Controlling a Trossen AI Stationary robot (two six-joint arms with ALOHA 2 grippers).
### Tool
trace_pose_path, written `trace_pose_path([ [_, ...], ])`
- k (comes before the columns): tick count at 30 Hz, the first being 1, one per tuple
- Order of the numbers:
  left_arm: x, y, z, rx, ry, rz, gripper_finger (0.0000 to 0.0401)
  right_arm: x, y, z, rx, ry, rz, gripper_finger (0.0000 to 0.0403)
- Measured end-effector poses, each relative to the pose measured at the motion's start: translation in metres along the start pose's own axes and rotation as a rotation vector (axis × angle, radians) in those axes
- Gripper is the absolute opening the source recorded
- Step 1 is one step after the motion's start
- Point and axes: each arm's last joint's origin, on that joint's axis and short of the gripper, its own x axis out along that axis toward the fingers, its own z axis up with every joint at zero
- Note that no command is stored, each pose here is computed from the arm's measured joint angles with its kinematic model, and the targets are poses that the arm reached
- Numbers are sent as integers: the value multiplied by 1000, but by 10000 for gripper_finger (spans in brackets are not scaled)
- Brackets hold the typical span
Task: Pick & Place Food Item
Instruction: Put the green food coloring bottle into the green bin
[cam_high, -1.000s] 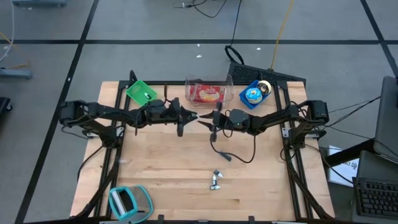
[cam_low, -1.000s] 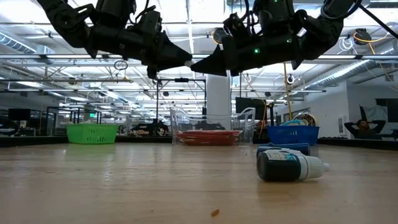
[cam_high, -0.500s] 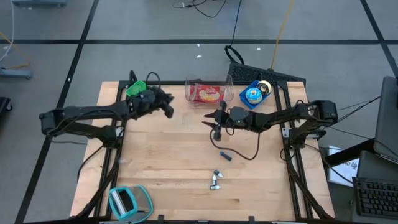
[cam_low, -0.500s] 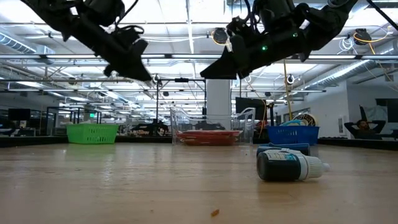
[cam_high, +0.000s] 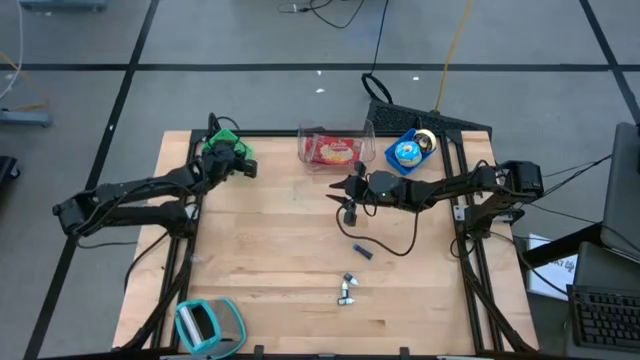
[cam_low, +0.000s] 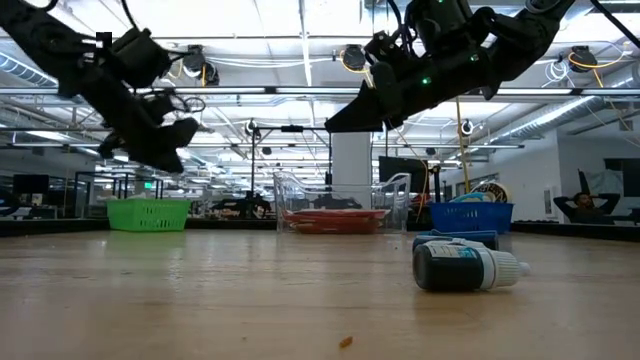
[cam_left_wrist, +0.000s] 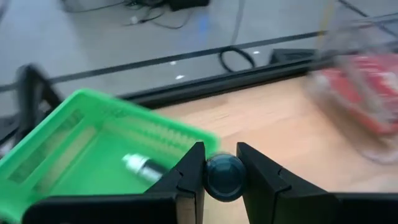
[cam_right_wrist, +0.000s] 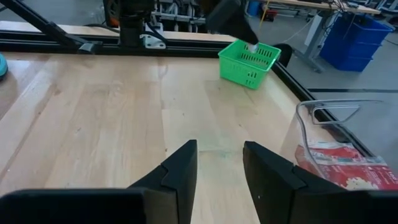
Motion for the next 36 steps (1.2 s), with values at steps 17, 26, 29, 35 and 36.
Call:
trace_pose_path([
  [17, 4, 25, -20, -72, 106, 219, 82, 0, -2, 0, 2, -1, -5, 118],
  [26, 5, 29, -22, -69, 125, 242, 86, 0, -2, 0, 3, 0, -4, 118],
  [29, 5, 29, -22, -69, 125, 242, 87, 0, -2, 0, 3, 0, -4, 118],
  [35, 4, 29, -22, -81, 127, 243, 88, 0, -1, 0, 3, 0, -4, 118],
  [36, 4, 29, -22, -81, 129, 244, 88, 0, -1, 0, 3, 0, -4, 118],
])
